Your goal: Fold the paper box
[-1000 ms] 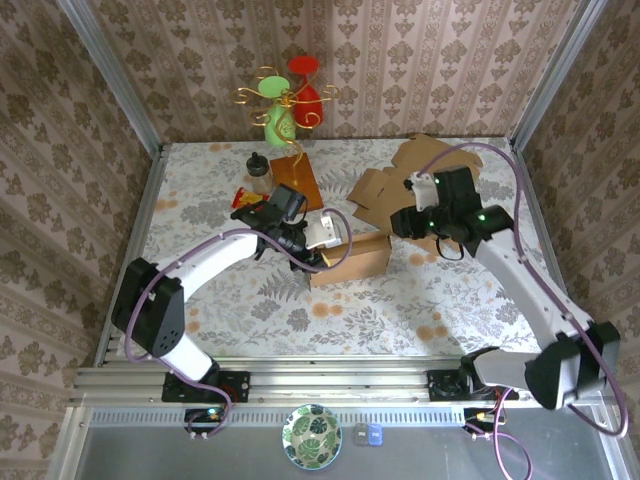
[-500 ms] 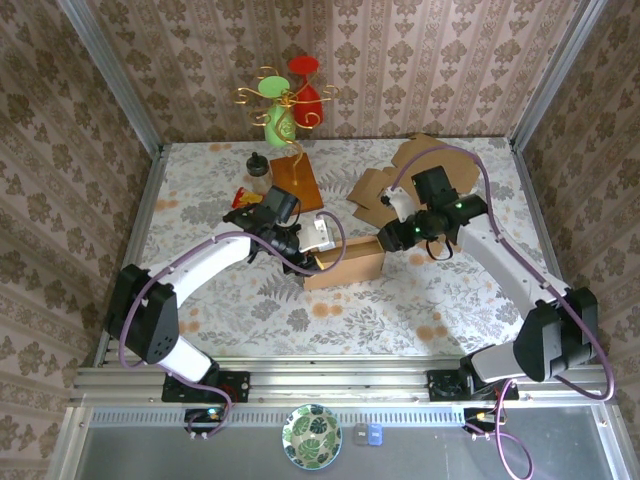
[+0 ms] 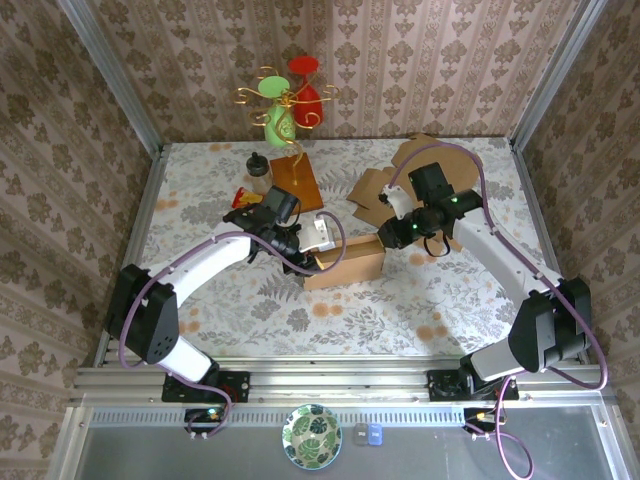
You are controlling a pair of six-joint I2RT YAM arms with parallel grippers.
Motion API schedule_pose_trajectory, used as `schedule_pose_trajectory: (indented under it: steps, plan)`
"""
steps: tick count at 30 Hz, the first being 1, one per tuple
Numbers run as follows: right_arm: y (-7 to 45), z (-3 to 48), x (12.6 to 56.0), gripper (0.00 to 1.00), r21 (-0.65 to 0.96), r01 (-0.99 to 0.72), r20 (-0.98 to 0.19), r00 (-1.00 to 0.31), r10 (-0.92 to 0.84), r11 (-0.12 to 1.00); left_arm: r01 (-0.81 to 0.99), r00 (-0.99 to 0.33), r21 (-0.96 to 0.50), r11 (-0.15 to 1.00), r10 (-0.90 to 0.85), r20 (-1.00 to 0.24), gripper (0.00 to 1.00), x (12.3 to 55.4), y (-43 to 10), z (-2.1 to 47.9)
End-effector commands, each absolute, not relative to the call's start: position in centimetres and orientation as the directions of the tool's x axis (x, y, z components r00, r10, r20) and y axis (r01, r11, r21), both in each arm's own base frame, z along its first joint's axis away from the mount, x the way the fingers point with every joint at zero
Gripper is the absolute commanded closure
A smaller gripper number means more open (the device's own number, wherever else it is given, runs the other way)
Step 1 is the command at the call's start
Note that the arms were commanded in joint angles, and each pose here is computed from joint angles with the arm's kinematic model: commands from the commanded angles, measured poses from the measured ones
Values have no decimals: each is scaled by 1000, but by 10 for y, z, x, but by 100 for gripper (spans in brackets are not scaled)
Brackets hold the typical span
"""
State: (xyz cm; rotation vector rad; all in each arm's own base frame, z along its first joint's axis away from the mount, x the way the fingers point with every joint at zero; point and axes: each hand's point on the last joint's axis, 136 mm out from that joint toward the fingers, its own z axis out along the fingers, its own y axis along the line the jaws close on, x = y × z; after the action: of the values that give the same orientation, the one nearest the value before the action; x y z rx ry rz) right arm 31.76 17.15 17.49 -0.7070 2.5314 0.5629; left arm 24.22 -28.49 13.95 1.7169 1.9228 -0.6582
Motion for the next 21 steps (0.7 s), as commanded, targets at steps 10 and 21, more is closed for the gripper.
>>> schedule_pose_trajectory:
  steps: [10, 21]
  plan:
    - [163, 184, 312, 83, 252, -528, -507, -786, -354, 811, 994, -108, -62, 89, 759, -642, 60, 240, -284, 141]
    - [160, 181, 311, 88, 224, -501, -498, -796, -344, 836, 991, -136, -80, 110, 748, -650, 61, 242, -287, 143]
